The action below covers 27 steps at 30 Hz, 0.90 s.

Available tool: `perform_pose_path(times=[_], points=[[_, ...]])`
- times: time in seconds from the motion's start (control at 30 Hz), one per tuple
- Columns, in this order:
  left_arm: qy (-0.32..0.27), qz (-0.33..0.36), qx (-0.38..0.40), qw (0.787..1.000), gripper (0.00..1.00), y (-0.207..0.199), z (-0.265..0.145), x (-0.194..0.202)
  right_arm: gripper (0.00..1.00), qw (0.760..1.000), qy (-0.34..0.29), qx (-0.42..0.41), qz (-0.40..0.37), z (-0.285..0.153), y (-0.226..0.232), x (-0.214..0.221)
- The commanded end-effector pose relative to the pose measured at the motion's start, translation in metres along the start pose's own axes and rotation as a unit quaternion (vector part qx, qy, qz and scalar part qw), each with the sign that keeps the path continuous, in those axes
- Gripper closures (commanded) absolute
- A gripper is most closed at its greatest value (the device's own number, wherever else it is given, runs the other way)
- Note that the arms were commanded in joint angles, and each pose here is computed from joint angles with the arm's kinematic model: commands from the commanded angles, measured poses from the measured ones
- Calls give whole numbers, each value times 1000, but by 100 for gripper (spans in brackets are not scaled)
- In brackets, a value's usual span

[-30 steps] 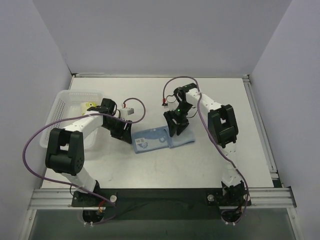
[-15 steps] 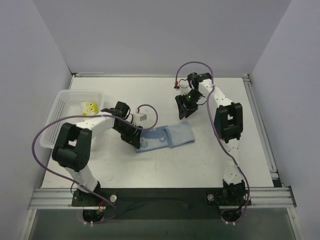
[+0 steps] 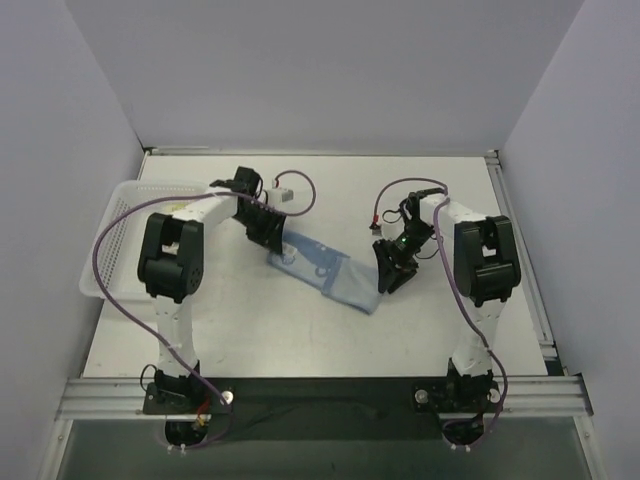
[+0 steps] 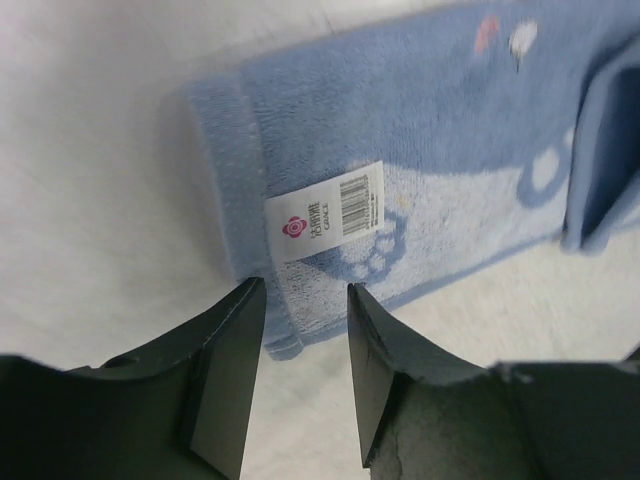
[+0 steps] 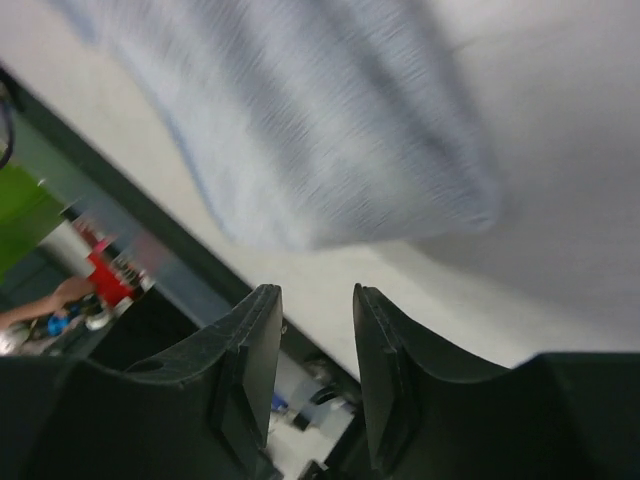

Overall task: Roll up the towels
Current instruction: Fold the towel

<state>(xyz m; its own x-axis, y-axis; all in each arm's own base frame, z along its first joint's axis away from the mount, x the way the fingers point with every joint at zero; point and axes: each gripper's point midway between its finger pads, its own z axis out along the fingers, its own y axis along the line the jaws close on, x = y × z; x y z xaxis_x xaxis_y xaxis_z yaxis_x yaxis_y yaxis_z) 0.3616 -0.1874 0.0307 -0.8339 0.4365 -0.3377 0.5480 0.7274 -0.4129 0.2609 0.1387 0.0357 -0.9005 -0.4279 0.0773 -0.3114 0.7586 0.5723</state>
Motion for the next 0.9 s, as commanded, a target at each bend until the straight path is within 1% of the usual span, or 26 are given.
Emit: perform_pose_path(times=[0.0, 0.03, 0.1, 0.13, 0.17, 0.2, 0.23, 0.3, 0.33, 0.43, 0.63, 0.73, 0.83, 0.87], points=[[-51, 31, -27, 998, 51, 15, -25, -52, 64, 993, 5, -114, -43, -7, 83, 32], [-56, 33, -18, 998, 50, 11, -28, -54, 62, 992, -8, -119, -49, -13, 88, 31], [-71, 39, -2, 997, 49, -4, -40, -57, 61, 992, -37, -114, -50, -26, 83, 22], [-64, 34, 23, 997, 49, -14, -37, -46, 60, 992, -55, -104, -53, -31, 76, 15], [-66, 40, 34, 996, 49, -26, -41, -43, 56, 994, -63, -78, -53, -34, 65, 9], [-64, 41, 42, 996, 50, -33, -40, -38, 54, 994, -79, -62, -49, -41, 57, -1], [-54, 35, 50, 997, 50, -37, -35, -27, 53, 993, -91, -45, -53, -42, 48, -12], [-59, 34, 55, 996, 50, -47, -32, -26, 52, 994, -98, -14, -52, -43, 35, -26], [-55, 26, 57, 997, 50, -48, -28, -22, 52, 993, -108, -5, -56, -44, 29, -41], [-50, 21, 53, 997, 50, -46, -19, -22, 52, 993, -104, 10, -53, -38, 17, -60], [-40, 10, 28, 999, 49, -29, -4, -27, 52, 996, -70, 12, -51, -14, 2, -61], [-24, -5, 25, 999, 50, -21, 9, -21, 54, 997, -48, 9, -52, -1, 0, -53], [-13, -11, 13, 1000, 54, -12, 17, -16, 64, 998, -30, 9, -52, 9, -1, -41], [-8, -11, 11, 1000, 56, -9, 20, -13, 72, 998, -26, 8, -50, 10, -1, -37]])
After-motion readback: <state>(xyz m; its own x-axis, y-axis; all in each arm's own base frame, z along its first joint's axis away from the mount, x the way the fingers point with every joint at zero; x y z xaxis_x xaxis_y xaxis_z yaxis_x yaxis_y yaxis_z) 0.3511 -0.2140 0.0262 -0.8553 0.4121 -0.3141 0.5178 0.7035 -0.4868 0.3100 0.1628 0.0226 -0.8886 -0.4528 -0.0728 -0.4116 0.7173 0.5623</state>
